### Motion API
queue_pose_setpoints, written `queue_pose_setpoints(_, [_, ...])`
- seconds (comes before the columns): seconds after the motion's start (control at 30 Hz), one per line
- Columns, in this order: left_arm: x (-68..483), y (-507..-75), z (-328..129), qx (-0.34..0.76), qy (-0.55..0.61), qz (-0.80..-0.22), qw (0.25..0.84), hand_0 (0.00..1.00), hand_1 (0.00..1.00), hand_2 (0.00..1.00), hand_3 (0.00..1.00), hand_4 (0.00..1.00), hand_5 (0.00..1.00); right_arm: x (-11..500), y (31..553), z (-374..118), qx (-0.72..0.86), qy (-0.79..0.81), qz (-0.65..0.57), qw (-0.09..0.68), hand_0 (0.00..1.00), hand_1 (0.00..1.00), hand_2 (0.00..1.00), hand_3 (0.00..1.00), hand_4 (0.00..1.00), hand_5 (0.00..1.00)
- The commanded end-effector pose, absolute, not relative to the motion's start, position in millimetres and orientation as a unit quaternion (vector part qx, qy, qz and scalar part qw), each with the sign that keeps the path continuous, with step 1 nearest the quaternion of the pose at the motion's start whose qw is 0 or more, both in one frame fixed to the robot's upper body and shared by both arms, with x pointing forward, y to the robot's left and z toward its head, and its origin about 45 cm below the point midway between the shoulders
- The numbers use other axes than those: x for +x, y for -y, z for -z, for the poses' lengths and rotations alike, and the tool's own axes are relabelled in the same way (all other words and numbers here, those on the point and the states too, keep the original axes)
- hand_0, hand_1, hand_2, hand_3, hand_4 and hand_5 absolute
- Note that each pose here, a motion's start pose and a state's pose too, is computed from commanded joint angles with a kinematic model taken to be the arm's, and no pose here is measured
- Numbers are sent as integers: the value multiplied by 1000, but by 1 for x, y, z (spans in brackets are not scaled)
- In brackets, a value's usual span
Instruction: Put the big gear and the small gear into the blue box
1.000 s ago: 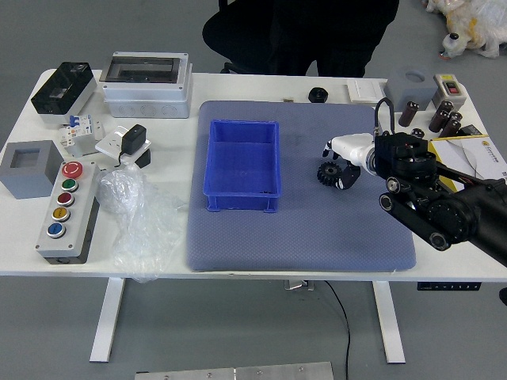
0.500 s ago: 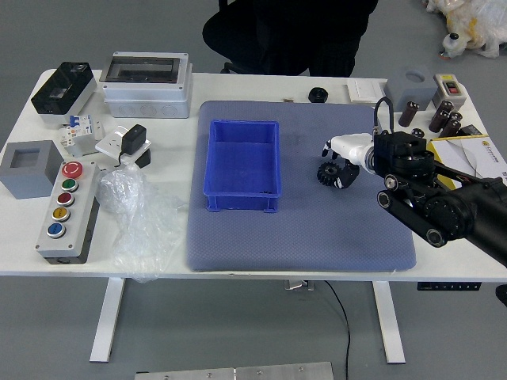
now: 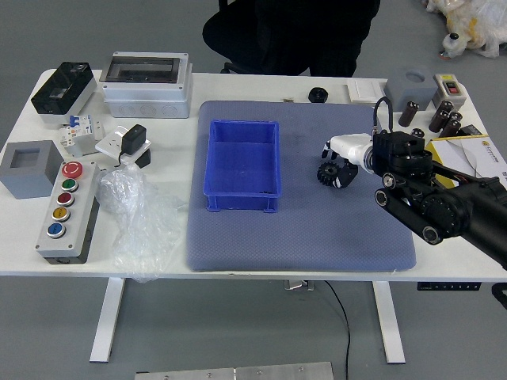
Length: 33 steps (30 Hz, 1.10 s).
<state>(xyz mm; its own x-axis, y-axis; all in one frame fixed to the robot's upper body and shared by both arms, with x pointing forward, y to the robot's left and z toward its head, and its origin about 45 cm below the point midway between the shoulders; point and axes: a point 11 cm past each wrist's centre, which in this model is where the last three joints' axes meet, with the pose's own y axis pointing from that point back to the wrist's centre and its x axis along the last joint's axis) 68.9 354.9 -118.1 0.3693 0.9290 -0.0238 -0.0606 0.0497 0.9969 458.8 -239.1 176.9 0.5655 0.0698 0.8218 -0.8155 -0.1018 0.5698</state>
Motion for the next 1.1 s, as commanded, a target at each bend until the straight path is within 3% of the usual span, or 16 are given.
queue_pose_setpoints(1.1, [75, -351, 118, 556, -385, -405, 616, 860, 830, 826, 773, 599, 375, 458, 239, -168, 648, 295, -355, 605, 534, 540, 733, 763, 773, 67])
